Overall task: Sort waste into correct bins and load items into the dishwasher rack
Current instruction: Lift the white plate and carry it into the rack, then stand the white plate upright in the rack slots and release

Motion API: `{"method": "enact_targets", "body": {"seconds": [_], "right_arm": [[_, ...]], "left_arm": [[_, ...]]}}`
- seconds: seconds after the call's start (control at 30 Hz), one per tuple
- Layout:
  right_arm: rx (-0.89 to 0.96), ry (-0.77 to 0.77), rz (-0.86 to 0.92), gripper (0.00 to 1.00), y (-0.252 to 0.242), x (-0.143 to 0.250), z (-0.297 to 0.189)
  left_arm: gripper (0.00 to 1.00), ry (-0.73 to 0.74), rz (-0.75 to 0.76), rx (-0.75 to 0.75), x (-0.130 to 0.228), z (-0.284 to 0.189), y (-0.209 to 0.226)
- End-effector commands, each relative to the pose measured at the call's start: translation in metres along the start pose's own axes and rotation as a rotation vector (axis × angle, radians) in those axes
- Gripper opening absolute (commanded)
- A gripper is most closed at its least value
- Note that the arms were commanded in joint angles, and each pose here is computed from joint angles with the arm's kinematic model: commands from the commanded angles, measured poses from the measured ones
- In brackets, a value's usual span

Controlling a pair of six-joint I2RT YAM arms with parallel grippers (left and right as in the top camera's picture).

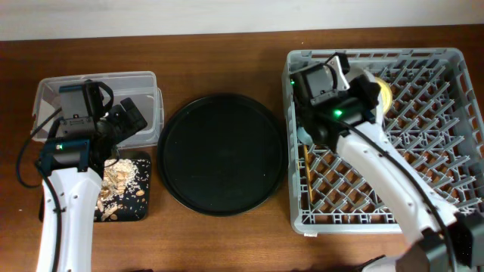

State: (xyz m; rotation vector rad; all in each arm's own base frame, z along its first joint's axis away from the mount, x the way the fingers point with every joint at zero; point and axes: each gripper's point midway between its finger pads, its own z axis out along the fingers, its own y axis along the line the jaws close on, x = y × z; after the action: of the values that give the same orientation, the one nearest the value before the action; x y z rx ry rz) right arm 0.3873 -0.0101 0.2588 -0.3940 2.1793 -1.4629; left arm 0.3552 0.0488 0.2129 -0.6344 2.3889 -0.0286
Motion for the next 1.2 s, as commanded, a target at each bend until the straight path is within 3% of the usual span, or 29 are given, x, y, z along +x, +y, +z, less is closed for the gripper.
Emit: {"method": "enact_targets", "body": {"seconds": [0.0, 0.03, 0.07, 0.13, 0.2, 0.23, 0.3, 0.4, 0.47, 0.53, 0.63, 1.17], "right_arm": [[-0.023, 0.013, 0.002, 0.04, 0.018, -0.004, 0.007], [-0.058, 0.006, -0.006, 0.07, 0.027, -0.006, 0.008], [-0.073, 0.0, -0.004, 0.24, 0.029, -0.007, 0.008], [-0.073, 0.0, -0.004, 0.4, 0.029, -0.007, 0.008], [-0.073, 0.0, -0.003, 0.83, 0.029, -0.007, 0.008], [-0.073, 0.0, -0.003, 0.98, 0.029, -0.007, 0.008], [-0.071, -0.004, 0.015, 0.98, 0.026, -0.007, 0.007], [-0.125, -0.051, 0.239, 0.98, 0.007, -0.009, -0.005], [-0.376, -0.159, 0.332, 0.98, 0.02, -0.022, -0.028], [-0.74, -0.344, 0.398, 0.98, 0.029, -0.04, -0.079], [-0.899, -0.427, 0.41, 0.98, 0.023, -0.036, -0.11], [-0.908, -0.397, 0.384, 0.98, 0.033, -0.034, -0.107]], "left_arm": [[0.99, -0.017, 0.001, 0.006, -0.006, -0.004, -0.001], [0.99, -0.017, 0.001, 0.006, -0.006, -0.004, -0.001], [0.99, -0.017, 0.001, 0.006, -0.006, -0.004, -0.001], [0.99, -0.017, 0.001, 0.006, -0.006, -0.004, -0.001], [0.99, -0.017, 0.001, 0.006, -0.006, -0.004, -0.001], [0.99, -0.017, 0.001, 0.005, -0.006, -0.004, -0.001], [0.99, -0.017, 0.001, 0.006, -0.006, -0.004, -0.001], [0.99, -0.017, 0.001, 0.006, -0.006, -0.004, -0.001], [0.99, -0.017, 0.001, 0.006, -0.006, -0.004, -0.001], [0.99, -0.017, 0.001, 0.006, -0.006, -0.004, -0.001], [0.99, -0.017, 0.001, 0.005, -0.006, -0.004, -0.001], [0.99, -0.017, 0.001, 0.006, -0.006, -0.004, -0.001]]}}
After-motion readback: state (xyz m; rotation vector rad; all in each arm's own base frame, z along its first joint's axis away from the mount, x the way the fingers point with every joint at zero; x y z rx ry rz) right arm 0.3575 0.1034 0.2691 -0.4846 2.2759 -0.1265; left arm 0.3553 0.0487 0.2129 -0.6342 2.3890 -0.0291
